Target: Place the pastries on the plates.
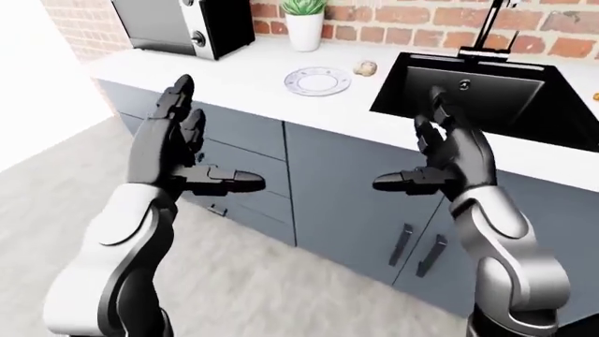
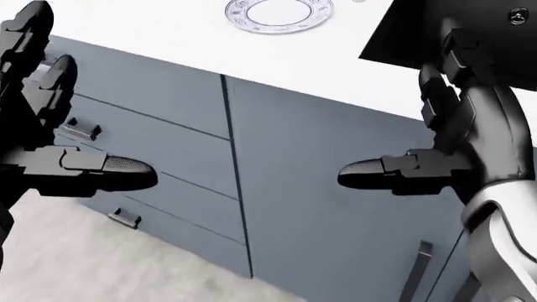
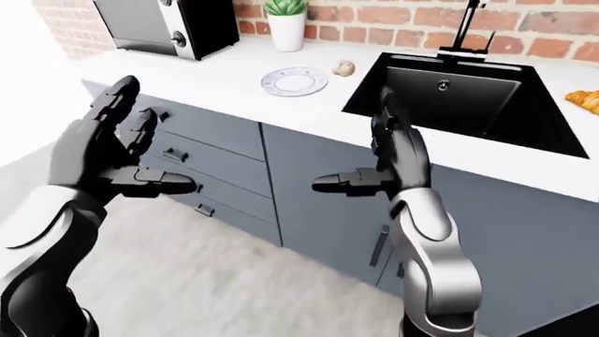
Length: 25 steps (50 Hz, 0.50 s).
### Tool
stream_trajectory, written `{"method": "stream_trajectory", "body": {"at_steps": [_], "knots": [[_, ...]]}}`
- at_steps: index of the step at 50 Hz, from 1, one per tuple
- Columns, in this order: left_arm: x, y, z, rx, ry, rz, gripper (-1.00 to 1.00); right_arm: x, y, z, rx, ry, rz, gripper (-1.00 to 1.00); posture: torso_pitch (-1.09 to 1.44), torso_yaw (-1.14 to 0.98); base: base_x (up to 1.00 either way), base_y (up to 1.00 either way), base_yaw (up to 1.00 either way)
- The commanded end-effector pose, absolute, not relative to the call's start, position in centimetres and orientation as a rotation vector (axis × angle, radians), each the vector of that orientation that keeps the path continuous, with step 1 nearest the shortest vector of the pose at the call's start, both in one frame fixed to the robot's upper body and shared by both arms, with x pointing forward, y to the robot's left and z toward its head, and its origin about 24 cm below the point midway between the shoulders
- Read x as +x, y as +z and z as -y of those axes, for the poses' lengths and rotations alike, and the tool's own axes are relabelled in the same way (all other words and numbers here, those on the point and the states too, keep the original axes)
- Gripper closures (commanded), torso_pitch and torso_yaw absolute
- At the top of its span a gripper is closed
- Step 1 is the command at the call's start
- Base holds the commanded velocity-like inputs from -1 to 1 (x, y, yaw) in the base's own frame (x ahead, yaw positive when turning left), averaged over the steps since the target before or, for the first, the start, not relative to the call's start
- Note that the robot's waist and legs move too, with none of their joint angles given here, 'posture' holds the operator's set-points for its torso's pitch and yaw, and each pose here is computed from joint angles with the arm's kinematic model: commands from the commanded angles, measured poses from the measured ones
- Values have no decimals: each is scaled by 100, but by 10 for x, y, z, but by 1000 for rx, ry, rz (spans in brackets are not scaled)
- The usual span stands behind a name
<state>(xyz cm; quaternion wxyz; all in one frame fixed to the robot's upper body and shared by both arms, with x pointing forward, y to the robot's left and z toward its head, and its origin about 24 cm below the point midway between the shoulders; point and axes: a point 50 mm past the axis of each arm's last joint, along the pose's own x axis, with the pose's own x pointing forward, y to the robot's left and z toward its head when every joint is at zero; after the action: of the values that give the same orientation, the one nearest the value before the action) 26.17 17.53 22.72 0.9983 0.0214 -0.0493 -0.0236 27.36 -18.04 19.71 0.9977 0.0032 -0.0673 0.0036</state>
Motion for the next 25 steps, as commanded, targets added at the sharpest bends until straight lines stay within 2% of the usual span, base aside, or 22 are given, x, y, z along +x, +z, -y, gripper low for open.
{"method": "stream_trajectory", "body": {"at_steps": [1, 4, 14, 19, 25], "knots": [[259, 238, -173, 48, -55, 168, -100, 268, 219, 180, 0, 10, 259, -100, 0, 0, 16, 12, 0], [258, 238, -174, 47, -52, 168, -100, 267, 221, 179, 34, 31, 266, -100, 0, 0, 10, 0, -34], [256, 239, -179, 44, -44, 172, -100, 268, 219, 174, 24, 41, 269, -100, 0, 0, 10, 0, -91], [255, 244, -182, 43, -38, 179, -100, 268, 218, 170, -11, 44, 275, -100, 0, 0, 0, 10, 0], [255, 242, -182, 43, -37, 175, -100, 269, 214, 169, 7, 50, 277, -100, 0, 0, 4, 100, 0]]}}
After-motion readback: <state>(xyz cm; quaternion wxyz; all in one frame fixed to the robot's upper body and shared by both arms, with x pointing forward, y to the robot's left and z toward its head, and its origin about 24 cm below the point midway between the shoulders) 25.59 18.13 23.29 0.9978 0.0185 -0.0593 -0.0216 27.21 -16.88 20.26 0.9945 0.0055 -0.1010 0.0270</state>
